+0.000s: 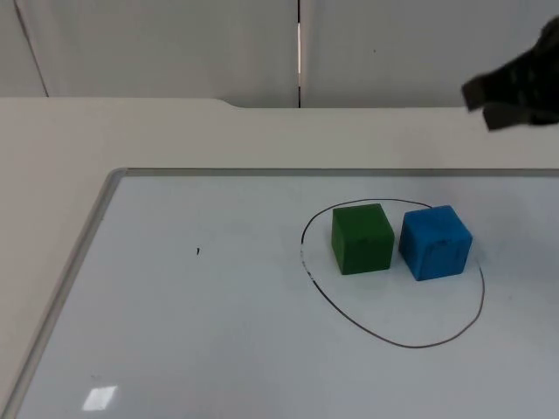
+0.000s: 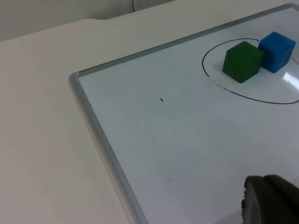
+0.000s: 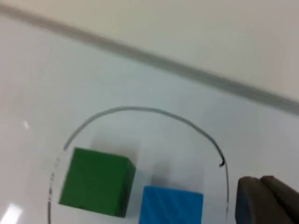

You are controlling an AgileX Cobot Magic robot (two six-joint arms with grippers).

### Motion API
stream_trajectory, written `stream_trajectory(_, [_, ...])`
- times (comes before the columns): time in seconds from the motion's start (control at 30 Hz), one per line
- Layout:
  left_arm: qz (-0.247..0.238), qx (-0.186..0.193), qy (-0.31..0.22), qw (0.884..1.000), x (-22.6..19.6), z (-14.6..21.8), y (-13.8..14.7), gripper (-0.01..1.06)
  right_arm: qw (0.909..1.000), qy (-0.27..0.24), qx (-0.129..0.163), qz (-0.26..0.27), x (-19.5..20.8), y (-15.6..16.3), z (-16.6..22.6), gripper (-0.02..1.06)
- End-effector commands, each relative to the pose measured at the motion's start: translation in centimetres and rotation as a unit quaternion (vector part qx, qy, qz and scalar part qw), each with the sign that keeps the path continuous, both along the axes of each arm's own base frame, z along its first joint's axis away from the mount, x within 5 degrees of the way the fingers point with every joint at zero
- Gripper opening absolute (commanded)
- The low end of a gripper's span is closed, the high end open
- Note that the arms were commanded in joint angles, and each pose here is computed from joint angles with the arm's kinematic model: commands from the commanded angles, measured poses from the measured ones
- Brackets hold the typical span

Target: Push the two cubes into the marked area.

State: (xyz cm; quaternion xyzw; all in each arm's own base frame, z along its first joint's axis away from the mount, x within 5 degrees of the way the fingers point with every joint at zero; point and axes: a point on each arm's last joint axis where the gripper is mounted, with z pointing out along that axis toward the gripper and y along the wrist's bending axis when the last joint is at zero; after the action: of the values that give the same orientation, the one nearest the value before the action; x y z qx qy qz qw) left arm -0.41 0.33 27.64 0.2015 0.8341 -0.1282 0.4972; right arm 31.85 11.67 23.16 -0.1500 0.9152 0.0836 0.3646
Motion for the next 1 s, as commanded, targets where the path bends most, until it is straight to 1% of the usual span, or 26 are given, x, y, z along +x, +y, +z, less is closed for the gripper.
stream_trajectory(0.0, [0.002,0.002,-0.002,1.000,0.0,-0.1,0.0,0.00,0.9997,-0.023,0.006,0.003,-0.9,-0.3,2.3,0.00])
stream_trajectory(0.2, [0.005,0.007,-0.005,1.000,0.1,-0.1,0.1,0.00,0.9981,-0.057,0.020,0.006,-3.1,-1.0,6.1,0.00])
stream_trajectory(0.27, [0.006,0.008,-0.005,1.000,0.1,-0.1,0.1,0.00,0.9981,-0.058,0.020,0.007,-3.6,-1.1,6.5,0.00])
stream_trajectory(0.37, [0.007,0.009,-0.006,1.000,0.1,-0.1,0.2,0.00,0.9970,-0.073,0.026,0.007,-5.2,-1.7,7.5,0.00])
stream_trajectory(0.43, [0.008,0.011,-0.007,1.000,0.1,-0.1,0.2,0.00,0.9966,-0.077,0.027,0.008,-6.4,-2.1,7.5,0.00])
stream_trajectory(0.47, [0.008,0.011,-0.007,1.000,0.1,-0.1,0.2,0.00,0.9966,-0.077,0.027,0.008,-6.4,-2.1,7.5,0.00])
stream_trajectory(0.7, [0.013,0.017,-0.010,1.000,0.2,-0.1,0.3,0.00,0.9966,-0.077,0.027,0.008,-11.1,-3.8,6.2,0.00])
stream_trajectory(0.8, [0.013,0.017,-0.010,1.000,0.2,-0.1,0.3,0.00,0.9955,-0.087,0.036,0.007,-13.5,-4.6,5.9,0.00])
stream_trajectory(0.83, [0.013,0.017,-0.010,1.000,0.2,-0.1,0.3,0.00,0.9955,-0.087,0.036,0.007,-13.5,-4.6,5.9,0.00])
stream_trajectory(0.97, [0.013,0.017,-0.010,1.000,0.2,-0.1,0.3,0.00,0.9933,-0.106,0.044,0.012,-17.2,-5.9,6.6,0.00])
